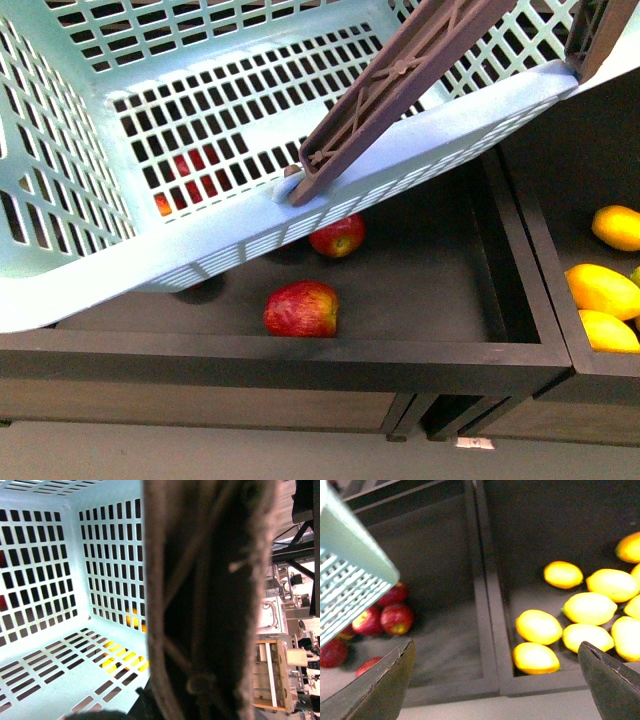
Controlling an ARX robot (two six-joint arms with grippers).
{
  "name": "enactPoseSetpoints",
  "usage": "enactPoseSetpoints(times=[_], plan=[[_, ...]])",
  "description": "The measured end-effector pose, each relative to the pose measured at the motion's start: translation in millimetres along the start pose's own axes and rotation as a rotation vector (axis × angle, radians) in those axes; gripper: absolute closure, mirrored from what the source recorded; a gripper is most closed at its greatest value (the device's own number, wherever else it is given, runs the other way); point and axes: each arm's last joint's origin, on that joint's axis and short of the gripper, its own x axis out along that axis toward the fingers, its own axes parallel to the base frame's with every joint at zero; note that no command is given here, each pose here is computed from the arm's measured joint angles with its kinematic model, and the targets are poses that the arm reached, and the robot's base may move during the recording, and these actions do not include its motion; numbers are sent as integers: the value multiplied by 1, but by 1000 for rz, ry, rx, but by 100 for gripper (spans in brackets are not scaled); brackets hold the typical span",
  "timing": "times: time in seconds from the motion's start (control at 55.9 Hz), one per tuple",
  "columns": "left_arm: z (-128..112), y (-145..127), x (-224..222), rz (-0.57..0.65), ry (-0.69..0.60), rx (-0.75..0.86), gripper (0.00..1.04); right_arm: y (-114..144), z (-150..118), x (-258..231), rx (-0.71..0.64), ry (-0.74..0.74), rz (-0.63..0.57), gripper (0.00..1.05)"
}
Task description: Pick lemon and mango into basket
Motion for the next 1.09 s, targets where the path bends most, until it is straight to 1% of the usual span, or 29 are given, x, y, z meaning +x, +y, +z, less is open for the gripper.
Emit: enactPoseSetpoints(times=[0.072, 0.233, 0.268, 0.322, 0.34, 0.465, 0.644, 0.93, 1.091], plan=[[0, 0, 0, 1, 0, 0, 100, -1, 4, 29, 49, 69, -26, 9], [0, 0, 0, 2, -2, 1, 100, -2, -1, 90, 145, 204, -128, 9], [0, 0, 0, 2, -2, 0, 100, -4, -3, 109, 195, 233, -182, 9], [0, 0, 0, 2, -2, 0, 100, -5, -5, 127, 248, 268, -216, 9], [0, 0, 0, 1, -1, 0, 100, -5, -7, 138, 287, 286, -242, 9], [0, 0, 0, 1, -1, 0, 100, -6, -21, 175, 406, 352, -308, 9], [0, 0, 0, 2, -3, 1, 100, -11, -35, 189, 489, 388, -345, 9], [0, 0, 0, 0, 0, 0, 100, -19, -47, 207, 521, 419, -368, 9], [0, 0, 0, 1, 0, 0, 100, -20, -47, 219, 525, 422, -370, 9]])
